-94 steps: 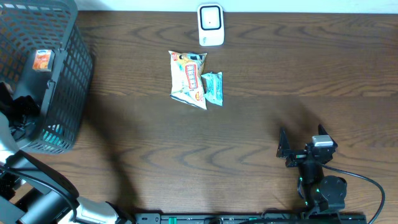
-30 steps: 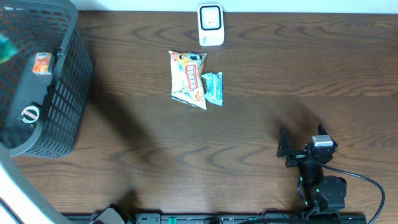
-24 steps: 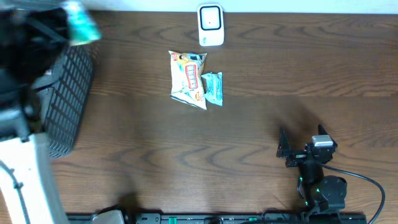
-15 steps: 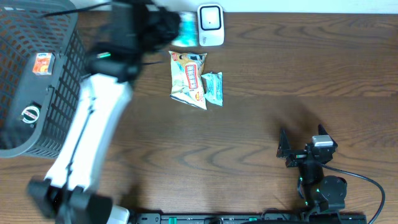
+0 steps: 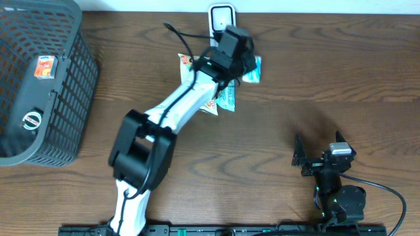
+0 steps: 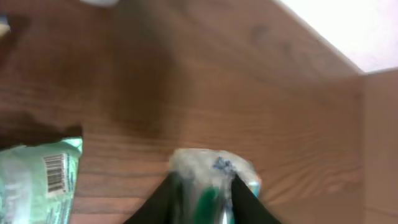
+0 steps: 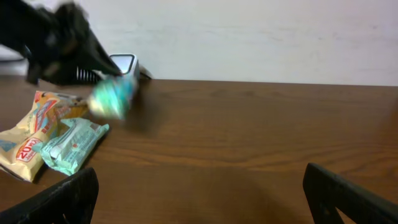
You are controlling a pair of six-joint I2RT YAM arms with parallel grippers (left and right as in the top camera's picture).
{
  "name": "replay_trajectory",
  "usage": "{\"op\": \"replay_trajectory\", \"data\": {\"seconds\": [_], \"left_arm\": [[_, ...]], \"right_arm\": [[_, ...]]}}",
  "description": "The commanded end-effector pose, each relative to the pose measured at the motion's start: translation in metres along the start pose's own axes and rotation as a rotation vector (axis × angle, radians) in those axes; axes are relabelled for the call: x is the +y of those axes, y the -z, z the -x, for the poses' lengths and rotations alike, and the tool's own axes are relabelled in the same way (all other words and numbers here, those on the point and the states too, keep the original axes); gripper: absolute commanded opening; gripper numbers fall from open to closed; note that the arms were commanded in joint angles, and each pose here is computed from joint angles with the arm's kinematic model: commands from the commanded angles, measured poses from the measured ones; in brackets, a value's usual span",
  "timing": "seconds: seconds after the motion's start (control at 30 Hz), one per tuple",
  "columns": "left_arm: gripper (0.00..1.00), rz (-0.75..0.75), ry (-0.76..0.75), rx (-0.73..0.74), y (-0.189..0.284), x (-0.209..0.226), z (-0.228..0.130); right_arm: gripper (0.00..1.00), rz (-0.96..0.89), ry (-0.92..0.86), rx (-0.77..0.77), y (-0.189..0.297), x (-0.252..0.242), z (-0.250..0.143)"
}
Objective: Scan the item barcode
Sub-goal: 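Carry the tissue pack to the scanner and release it, then reach into the basket and grasp the orange Kleenex tissue pack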
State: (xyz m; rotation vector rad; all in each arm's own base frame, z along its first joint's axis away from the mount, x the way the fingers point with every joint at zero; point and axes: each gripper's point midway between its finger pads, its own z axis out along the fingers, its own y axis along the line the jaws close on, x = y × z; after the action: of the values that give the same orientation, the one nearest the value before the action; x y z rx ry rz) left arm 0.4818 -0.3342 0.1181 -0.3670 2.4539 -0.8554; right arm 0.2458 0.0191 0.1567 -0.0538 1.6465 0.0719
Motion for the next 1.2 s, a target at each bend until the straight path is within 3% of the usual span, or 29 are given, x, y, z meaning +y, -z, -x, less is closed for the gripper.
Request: {"op": "replay_trajectory", "data": {"seconds": [0.0, 0.1, 0.23, 0.37, 0.5, 0.6, 0.73, 0.83, 1.03, 1.17], "left_arm": [[0.48, 0.020, -0.020, -0.011, -0.004, 0.007, 0.001], [0.62, 0.026, -0.137, -0.050, 0.004, 0.006, 0.015], [0.64, -0.006, -0.249, -0.119, 0.042, -0.010, 0.044], [0.70, 0.013, -0.346, -0.282, 0.117, -0.023, 0.096], [0.74, 0.201, -0.500, -0.535, 0.239, -0.006, 0.160], [0.75, 0.283, -0.495, -0.666, 0.316, 0.015, 0.188], [0.75, 0.419, -0.377, -0.805, 0.412, 0.072, 0.216], [0.75, 0.602, -0.249, -0.838, 0.469, 0.145, 0.224], [0.75, 0.901, -0.008, -0.751, 0.531, 0.275, 0.205], [0.75, 0.982, 0.076, -0.690, 0.543, 0.319, 0.194]], "right_arm": [[0.99, -0.013, 0.000, 0.001, 0.000, -0.003, -0.001], [0.99, -0.013, 0.000, 0.001, 0.000, -0.003, -0.001], [0.99, -0.013, 0.000, 0.001, 0.000, -0.003, -0.001], [0.99, -0.013, 0.000, 0.001, 0.000, -0.003, -0.001], [0.99, -0.013, 0.000, 0.001, 0.000, -0.003, -0.001], [0.99, -0.013, 0.000, 0.001, 0.000, -0.003, -0.001], [0.99, -0.013, 0.000, 0.001, 0.000, -0.003, -0.001], [0.99, -0.013, 0.000, 0.001, 0.000, -0.003, -0.001], [0.99, -0.013, 0.000, 0.001, 0.000, -0.003, -0.001], [0.99, -0.013, 0.000, 0.001, 0.000, -0.003, -0.001]]}}
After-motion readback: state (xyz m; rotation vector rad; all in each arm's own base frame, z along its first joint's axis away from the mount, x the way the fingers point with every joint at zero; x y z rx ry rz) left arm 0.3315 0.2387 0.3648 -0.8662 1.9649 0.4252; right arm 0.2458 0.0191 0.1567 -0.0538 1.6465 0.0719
